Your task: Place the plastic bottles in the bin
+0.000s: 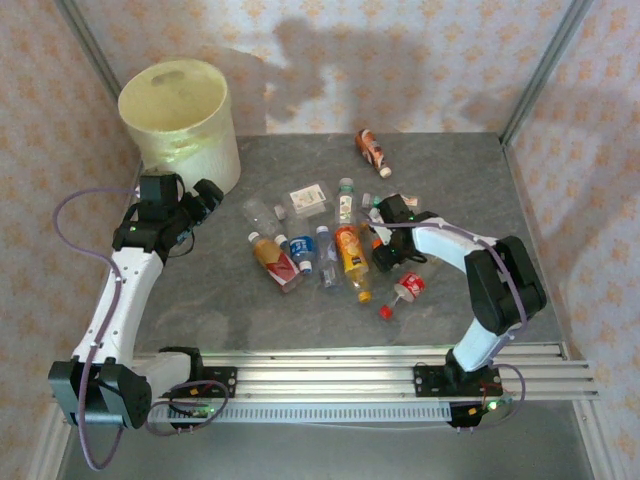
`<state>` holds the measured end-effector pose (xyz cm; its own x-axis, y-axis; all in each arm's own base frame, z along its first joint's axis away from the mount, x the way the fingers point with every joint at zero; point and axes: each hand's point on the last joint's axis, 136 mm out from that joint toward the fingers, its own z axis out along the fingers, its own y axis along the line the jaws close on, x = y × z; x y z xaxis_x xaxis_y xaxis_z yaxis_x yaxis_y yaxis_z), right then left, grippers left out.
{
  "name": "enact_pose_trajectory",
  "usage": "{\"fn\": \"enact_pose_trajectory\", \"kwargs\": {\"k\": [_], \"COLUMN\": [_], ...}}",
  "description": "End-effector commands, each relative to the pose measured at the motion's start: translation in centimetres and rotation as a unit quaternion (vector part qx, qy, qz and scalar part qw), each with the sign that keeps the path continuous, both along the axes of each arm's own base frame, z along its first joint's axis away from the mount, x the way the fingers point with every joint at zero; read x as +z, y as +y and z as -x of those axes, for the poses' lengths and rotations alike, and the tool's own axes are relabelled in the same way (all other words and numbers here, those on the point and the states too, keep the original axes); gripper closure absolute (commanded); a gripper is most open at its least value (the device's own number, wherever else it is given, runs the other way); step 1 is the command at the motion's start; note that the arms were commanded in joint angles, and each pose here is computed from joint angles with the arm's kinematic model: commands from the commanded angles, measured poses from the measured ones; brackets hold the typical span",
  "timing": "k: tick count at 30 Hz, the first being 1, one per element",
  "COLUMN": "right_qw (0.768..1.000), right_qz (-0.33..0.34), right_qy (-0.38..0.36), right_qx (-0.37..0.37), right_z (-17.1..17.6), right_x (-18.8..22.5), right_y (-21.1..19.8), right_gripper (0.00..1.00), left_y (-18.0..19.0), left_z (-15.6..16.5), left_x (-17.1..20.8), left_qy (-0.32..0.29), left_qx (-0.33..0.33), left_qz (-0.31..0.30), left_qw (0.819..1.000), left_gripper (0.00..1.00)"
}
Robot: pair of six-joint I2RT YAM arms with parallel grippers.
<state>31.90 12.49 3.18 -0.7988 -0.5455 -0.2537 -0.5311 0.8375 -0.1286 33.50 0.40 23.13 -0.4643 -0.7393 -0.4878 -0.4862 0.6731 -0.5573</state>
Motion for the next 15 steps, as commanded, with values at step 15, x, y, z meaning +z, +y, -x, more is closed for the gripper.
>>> {"fn": "enact_pose_trajectory", "kwargs": {"k": [15], "right_qw": [0.985], "right_qz": [-0.101], "right_qy": [-0.138], "right_qx": [0.007], "right_z": [-1.3], "right_x": [10.7], "right_y": [2.1], "right_gripper": [0.58], "left_y": [-3.1], "left_z": [-1.9], "left_x": [0.0], "left_qy": [-0.007], "left_qx": [-0.055], "left_qz": [0.073], "left_qw": [0.996], "left_gripper": [0.00]}}
